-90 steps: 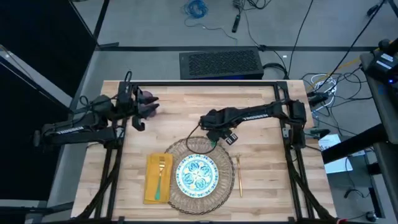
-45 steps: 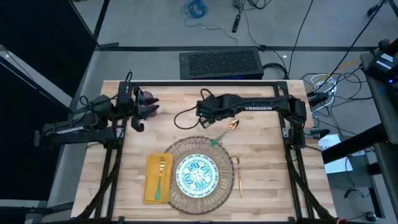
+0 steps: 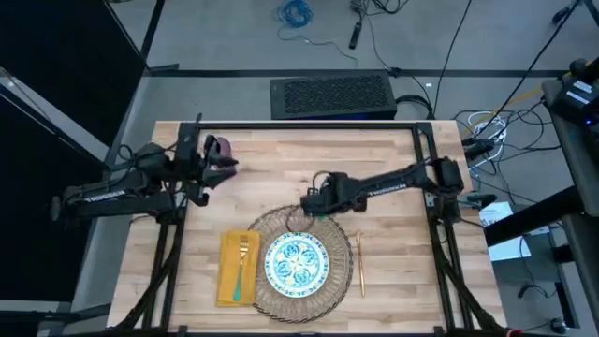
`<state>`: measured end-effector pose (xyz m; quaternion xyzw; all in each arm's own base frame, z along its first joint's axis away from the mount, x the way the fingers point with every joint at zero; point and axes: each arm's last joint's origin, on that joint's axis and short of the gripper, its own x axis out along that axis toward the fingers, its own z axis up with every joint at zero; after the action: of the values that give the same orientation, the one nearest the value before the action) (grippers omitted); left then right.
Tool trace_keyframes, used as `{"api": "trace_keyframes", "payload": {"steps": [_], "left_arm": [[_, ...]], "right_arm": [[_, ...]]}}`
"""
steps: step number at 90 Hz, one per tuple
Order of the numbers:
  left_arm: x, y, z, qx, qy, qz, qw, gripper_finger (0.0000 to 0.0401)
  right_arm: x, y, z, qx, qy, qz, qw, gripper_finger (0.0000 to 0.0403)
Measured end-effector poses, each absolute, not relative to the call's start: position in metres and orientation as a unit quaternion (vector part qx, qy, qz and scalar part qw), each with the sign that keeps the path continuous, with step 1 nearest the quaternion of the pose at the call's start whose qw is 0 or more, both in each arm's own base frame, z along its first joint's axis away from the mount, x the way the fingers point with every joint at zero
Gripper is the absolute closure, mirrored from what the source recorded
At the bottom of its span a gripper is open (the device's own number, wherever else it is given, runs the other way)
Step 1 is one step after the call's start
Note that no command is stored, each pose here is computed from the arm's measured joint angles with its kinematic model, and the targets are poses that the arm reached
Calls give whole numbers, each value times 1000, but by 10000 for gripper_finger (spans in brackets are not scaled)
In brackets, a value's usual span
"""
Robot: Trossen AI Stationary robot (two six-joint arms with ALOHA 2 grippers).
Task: Set table place
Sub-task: Put the green spoon to the right of the gold knife
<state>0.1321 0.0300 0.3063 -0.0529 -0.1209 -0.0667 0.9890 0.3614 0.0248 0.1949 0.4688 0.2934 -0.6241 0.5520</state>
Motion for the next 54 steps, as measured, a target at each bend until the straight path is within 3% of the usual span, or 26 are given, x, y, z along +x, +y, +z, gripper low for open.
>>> {"api": "trace_keyframes", "payload": {"steps": [16,33,54], "left_arm": [[132,28,306,-60,-116,-96,987,280],[131,26,306,-66,-108,-135,983,280],[127,22,307,-68,-104,-185,975,280]], "right_arm": [[362,29,193,492,222,-650,536,248],[375,28,166,492,219,-654,532,248],[375,35,147,505,222,-678,486,248]]}}
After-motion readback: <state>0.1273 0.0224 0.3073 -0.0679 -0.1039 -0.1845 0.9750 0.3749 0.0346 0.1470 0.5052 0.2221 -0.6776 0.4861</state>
